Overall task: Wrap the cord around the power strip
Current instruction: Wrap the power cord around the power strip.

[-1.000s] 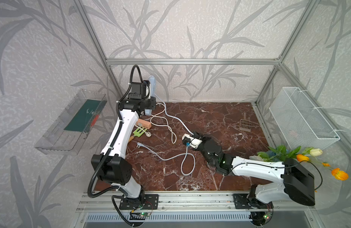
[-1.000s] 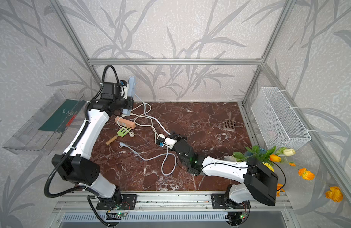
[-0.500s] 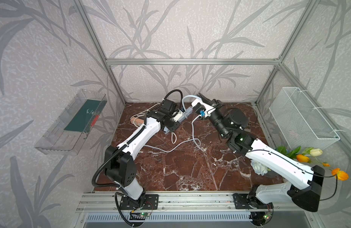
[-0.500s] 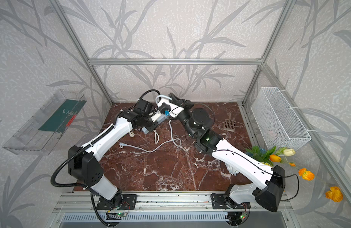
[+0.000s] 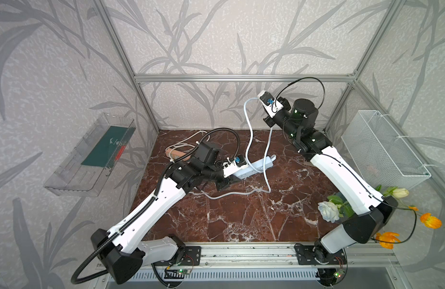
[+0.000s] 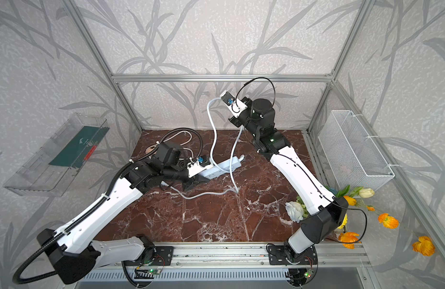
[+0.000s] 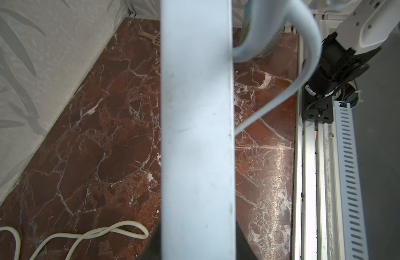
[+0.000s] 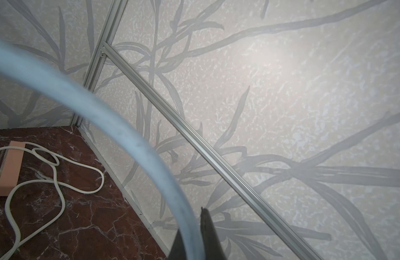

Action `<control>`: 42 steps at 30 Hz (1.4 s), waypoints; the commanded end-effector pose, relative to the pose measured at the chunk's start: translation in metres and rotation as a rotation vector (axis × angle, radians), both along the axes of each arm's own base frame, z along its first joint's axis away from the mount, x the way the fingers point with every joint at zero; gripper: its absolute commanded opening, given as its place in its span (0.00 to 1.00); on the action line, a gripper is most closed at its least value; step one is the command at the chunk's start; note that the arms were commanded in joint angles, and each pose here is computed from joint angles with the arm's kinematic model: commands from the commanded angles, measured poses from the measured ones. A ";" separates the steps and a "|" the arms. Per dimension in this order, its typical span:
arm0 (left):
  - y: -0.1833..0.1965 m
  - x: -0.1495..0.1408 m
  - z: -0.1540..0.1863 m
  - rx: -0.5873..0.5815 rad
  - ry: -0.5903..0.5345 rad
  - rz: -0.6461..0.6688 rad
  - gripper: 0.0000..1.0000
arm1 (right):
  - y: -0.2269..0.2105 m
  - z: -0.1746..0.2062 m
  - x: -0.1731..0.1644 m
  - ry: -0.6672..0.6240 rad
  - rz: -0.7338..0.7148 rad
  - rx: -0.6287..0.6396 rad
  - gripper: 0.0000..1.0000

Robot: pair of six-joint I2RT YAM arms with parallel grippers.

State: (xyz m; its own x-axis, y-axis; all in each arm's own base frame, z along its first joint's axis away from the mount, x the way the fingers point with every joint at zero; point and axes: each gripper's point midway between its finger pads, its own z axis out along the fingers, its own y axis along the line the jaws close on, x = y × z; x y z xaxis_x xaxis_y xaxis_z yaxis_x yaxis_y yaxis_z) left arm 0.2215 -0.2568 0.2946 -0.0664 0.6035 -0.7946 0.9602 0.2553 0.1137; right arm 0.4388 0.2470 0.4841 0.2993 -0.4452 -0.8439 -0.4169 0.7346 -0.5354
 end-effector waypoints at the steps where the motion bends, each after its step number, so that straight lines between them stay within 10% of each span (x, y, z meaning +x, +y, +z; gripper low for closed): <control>1: -0.013 -0.026 0.071 -0.207 -0.131 -0.151 0.00 | 0.005 -0.017 0.008 0.112 0.059 0.063 0.00; 8: -0.010 -0.017 0.134 -0.437 -0.311 -0.062 0.00 | 0.018 -0.101 0.038 0.302 0.022 0.135 0.00; 13: 0.000 0.006 0.127 -0.361 -0.308 0.035 0.00 | 0.016 -0.150 0.049 0.383 -0.021 0.168 0.00; 28: 0.032 0.069 0.006 0.034 -0.104 0.285 0.00 | 0.012 0.044 -0.002 0.161 0.156 0.332 0.00; 36: 0.040 0.086 -0.026 0.165 -0.045 0.336 0.00 | 0.022 0.097 -0.048 0.047 0.191 0.237 0.00; 42: 0.029 0.078 -0.047 0.209 0.070 0.325 0.00 | 0.011 0.108 -0.024 -0.070 0.020 0.134 0.00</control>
State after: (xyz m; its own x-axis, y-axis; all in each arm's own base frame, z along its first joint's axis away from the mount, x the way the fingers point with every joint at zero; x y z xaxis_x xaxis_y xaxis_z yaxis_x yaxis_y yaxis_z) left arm 0.3036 -0.2282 0.2450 -0.3005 0.6806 -0.6682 0.8418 0.5186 0.1496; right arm 0.4004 0.2759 0.5793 0.3388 -0.2431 -0.9089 -0.5324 0.7469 -0.3983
